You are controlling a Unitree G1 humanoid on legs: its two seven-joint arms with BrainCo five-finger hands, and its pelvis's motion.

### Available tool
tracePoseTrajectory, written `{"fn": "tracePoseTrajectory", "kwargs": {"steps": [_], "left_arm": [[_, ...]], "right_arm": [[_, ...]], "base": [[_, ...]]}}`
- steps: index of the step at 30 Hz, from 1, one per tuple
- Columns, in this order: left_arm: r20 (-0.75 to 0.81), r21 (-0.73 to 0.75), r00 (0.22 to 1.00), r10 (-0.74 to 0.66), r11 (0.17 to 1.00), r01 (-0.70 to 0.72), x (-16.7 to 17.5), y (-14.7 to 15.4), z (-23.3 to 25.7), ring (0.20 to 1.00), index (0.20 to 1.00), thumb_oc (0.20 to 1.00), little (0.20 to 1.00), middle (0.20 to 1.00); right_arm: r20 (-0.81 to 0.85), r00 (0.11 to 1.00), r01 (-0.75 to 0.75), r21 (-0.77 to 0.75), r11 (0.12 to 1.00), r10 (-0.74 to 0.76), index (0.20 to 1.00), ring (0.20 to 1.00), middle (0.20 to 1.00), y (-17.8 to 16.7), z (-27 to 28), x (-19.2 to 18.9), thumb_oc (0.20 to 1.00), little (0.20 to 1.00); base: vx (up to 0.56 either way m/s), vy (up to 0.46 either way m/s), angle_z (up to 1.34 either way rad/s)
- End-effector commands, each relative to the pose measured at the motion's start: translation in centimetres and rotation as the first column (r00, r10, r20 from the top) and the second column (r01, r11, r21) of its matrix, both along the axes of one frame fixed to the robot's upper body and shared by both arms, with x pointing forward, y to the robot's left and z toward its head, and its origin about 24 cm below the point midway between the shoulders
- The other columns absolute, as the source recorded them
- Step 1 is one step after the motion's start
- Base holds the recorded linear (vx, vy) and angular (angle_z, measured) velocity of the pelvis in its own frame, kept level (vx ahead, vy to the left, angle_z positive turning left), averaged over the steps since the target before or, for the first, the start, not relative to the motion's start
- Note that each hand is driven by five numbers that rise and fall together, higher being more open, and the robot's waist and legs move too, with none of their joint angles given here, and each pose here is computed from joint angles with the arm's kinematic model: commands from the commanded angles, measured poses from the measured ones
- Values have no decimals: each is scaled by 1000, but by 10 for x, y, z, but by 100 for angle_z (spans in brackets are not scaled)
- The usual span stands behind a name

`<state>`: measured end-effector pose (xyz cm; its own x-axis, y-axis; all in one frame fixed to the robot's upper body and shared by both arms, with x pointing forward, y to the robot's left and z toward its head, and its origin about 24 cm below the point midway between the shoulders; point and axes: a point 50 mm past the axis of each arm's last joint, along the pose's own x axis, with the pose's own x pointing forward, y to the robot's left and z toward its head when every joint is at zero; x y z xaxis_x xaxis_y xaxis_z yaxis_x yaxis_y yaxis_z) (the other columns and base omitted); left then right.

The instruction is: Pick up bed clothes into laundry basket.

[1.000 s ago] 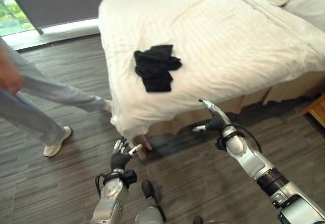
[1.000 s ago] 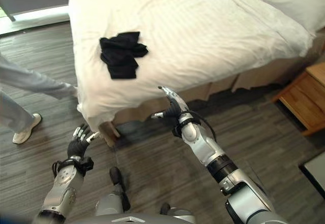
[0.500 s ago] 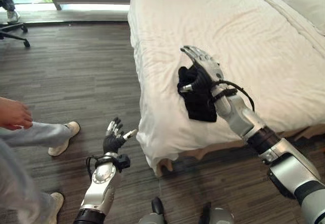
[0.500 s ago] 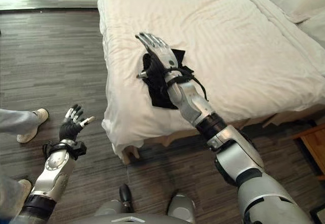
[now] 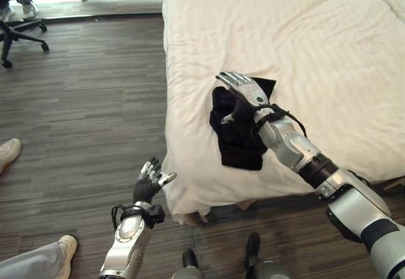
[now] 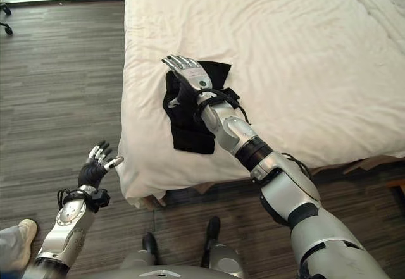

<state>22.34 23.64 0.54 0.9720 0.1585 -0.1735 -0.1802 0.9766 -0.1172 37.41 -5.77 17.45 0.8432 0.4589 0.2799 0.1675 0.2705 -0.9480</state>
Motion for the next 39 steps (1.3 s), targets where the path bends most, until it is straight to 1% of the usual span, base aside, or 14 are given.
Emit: {"fn": "tracePoseTrajectory", "kwargs": {"steps": [1,6,7,8,10,12,20,21,22,23,27,34,35,39], "left_arm": [[107,54,994,-2,999,-4,6,18,27,1000,1000,1000,1000,1000],[141,55,990,14,998,-21,12,26,35,1000,1000,1000,1000,1000],[154,81,988,19,996,-32,11,33,40,1000,1000,1000,1000,1000],[161,66,987,-8,998,-2,14,28,40,1000,1000,1000,1000,1000],[219,57,976,0,998,-13,17,32,53,1000,1000,1000,1000,1000],[222,54,975,5,998,-17,18,32,53,1000,1000,1000,1000,1000],[252,37,968,10,999,-20,19,32,59,1000,1000,1000,1000,1000],[251,-5,968,8,1000,-7,22,21,55,1000,1000,1000,1000,1000],[248,-3,969,10,1000,-10,20,22,54,1000,1000,1000,1000,1000],[234,-18,970,64,998,-61,16,28,49,1000,1000,1000,1000,1000],[208,-5,977,55,998,-56,16,31,45,1000,1000,1000,1000,1000],[185,24,981,54,998,-59,14,40,44,1000,1000,1000,1000,1000],[157,67,985,64,995,-76,17,41,39,1000,1000,1000,1000,1000],[137,30,985,106,993,-111,25,45,33,1000,1000,1000,1000,1000]], "right_arm": [[127,989,-74,-25,997,76,1000,1000,1000,23,43,1,1000,1000],[110,992,-57,-41,998,61,1000,1000,1000,22,39,4,1000,1000],[185,978,113,-75,991,-97,1000,1000,1000,-32,80,24,1000,1000],[185,981,82,-102,991,-62,1000,1000,1000,-25,82,22,1000,1000],[201,978,98,-200,975,-57,1000,1000,1000,-42,76,17,1000,1000],[200,978,104,-211,972,-61,1000,1000,1000,-44,74,17,1000,1000],[218,963,190,-123,974,-160,1000,1000,1000,-64,83,26,1000,1000],[104,993,58,-78,995,-50,1000,1000,1000,-6,17,14,1000,1000],[102,994,56,-77,995,-48,1000,1000,1000,-5,15,14,1000,1000],[92,990,115,-67,991,-108,1000,1000,1000,-16,16,21,1000,1000],[90,990,107,-19,994,-105,1000,1000,1000,-6,34,27,1000,1000],[124,992,4,57,998,-12,1000,1000,1000,19,60,19,1000,1000],[120,992,-50,45,998,44,1000,1000,1000,30,55,12,1000,1000],[161,984,-89,45,995,81,1000,1000,1000,35,67,5,1000,1000]], "base": [[-58,-88,4],[-81,-45,2],[-185,-24,-3],[-127,-13,7],[-113,-36,3],[-46,-32,-16],[-57,-24,-1],[-17,-5,4],[-13,-9,-8],[68,0,-9],[15,3,-2],[-22,18,0],[0,0,0],[10,19,-2]]}}
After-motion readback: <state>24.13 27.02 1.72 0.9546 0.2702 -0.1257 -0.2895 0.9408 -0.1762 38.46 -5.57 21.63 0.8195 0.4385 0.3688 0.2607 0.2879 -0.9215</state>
